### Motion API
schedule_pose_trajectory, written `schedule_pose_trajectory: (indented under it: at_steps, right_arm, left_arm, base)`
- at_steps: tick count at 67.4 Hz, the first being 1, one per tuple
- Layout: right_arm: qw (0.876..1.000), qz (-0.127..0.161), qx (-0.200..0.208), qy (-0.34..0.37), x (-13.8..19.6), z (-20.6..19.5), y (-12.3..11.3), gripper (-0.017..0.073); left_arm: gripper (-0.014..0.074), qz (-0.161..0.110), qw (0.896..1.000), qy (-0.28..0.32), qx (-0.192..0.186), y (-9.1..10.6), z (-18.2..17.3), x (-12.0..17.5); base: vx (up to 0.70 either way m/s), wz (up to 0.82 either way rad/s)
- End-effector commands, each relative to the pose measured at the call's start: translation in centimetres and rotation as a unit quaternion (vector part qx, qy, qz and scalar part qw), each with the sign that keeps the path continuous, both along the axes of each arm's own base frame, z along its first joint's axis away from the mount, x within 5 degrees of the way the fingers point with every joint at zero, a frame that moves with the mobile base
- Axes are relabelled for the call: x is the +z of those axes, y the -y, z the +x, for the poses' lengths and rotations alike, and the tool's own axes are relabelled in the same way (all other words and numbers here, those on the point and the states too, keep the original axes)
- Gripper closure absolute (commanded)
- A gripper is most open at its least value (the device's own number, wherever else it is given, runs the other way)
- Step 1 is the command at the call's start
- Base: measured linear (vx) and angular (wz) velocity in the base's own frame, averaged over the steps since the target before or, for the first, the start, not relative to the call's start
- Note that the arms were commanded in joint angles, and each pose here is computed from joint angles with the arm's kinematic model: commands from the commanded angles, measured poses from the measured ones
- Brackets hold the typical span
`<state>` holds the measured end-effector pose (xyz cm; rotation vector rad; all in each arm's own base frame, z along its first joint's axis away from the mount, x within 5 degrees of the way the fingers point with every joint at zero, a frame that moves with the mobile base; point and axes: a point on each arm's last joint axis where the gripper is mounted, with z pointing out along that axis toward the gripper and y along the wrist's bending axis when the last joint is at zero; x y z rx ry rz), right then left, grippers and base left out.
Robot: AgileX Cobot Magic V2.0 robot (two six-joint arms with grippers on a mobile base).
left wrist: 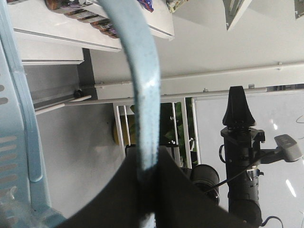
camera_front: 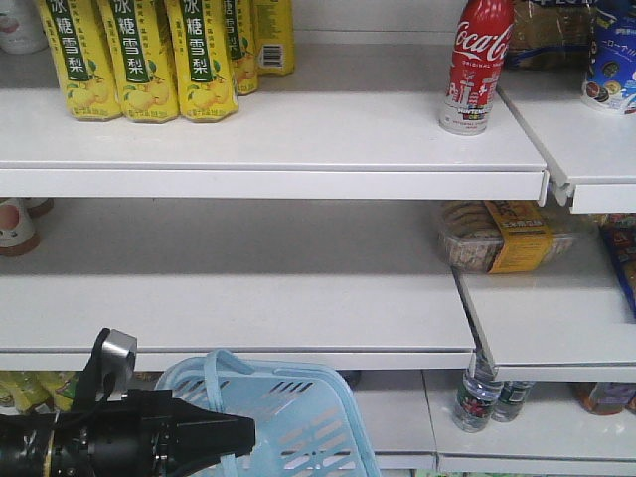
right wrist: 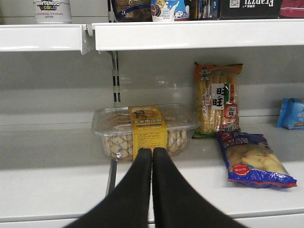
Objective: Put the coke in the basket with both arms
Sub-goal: 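Stop at the shelf and raise the right gripper toward the upper shelf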
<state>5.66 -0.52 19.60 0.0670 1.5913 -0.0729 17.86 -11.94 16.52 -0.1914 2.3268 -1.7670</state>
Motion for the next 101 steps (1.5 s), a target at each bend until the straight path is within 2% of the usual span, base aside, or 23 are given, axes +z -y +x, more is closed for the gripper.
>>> schedule_pose_trajectory:
  at_steps: [1,101]
  right_arm:
    - [0.999,-0.010,0.000,0.037,0.45,-0.07,-0.02,0.0569]
    - [0.999,-0.010,0.000,0.037,0.45,-0.07,-0.02,0.0569]
  left_arm:
    - [0.0600,-0.120,0.991,0.043,-0.030,0.44,-0.39,3.01]
    - [0.0600,-0.120,0.991,0.043,-0.030,0.44,-0.39,3.01]
  base:
    - [0.03,0.05]
    - [0.05,0.01]
